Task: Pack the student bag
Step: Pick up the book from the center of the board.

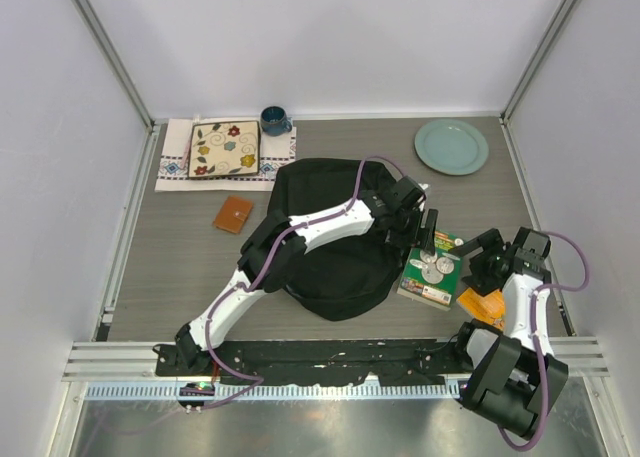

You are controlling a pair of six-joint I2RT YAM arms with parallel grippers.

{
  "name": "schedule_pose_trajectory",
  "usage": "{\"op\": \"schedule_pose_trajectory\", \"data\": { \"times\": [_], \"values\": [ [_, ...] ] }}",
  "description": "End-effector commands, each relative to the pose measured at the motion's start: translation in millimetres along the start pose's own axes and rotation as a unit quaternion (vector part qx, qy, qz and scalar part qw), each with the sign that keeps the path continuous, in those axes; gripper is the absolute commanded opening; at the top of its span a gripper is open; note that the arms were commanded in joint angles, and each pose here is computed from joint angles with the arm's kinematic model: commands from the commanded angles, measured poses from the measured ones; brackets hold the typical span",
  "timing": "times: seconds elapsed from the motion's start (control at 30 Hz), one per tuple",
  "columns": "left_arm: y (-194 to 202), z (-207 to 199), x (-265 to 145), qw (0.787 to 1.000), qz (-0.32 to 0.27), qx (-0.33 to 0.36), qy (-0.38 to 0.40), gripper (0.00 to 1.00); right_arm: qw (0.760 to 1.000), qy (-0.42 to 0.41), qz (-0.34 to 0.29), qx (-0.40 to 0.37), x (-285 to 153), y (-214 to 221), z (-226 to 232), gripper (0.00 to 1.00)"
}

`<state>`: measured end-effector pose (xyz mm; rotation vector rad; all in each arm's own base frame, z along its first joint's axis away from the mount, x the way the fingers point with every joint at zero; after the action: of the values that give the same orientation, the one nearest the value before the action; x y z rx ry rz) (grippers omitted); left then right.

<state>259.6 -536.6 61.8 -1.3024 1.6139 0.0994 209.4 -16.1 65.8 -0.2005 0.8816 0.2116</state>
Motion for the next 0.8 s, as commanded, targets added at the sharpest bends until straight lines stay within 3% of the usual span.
{"op": "schedule_pose_trajectory", "data": {
  "times": [0.0, 0.1, 0.13, 0.23, 0.6, 0.63, 0.73, 0.77],
  "values": [
    [-17, -28, -13, 0.998, -0.027, 0.006, 0.048, 0.73, 1.000, -0.021, 0.010, -0.008, 7, -4, 8, 0.84],
    [-16, -33, -11, 0.998, -0.024, 0.002, 0.060, 0.64, 0.999, -0.029, 0.029, -0.010, 11, 0, 10, 0.81],
    [-16, -35, -11, 0.998, -0.025, 0.005, 0.062, 0.55, 0.998, -0.040, 0.042, -0.011, 11, 3, 13, 0.80],
    [-19, -47, -17, 0.997, -0.033, 0.017, 0.071, 0.44, 0.997, -0.047, 0.054, -0.010, 14, 6, 14, 0.75],
    [-21, -87, -29, 0.986, -0.036, 0.046, 0.154, 0.51, 0.996, -0.057, 0.073, -0.005, 18, 12, 14, 0.73],
    [-21, -89, -28, 0.986, -0.035, 0.048, 0.157, 0.39, 0.996, -0.058, 0.072, -0.006, 17, 12, 14, 0.73],
    [-21, -89, -28, 0.985, -0.035, 0.050, 0.161, 0.16, 0.996, -0.057, 0.072, -0.005, 18, 12, 14, 0.73],
    [-20, -90, -28, 0.985, -0.033, 0.051, 0.162, 0.13, 0.996, -0.058, 0.074, -0.005, 18, 12, 14, 0.73]
  ]
}}
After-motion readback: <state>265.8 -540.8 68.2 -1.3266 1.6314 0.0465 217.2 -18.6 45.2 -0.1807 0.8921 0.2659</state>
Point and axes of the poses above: each gripper's point midway between its finger pads, its own x axis out along the fingers, its own z axis along the line the jaws close on, y = z × x, the point moved 1 cm from there along -x, back along the fingers, and after that the axes turned 13 degrees about x, right-handed, at the moved point
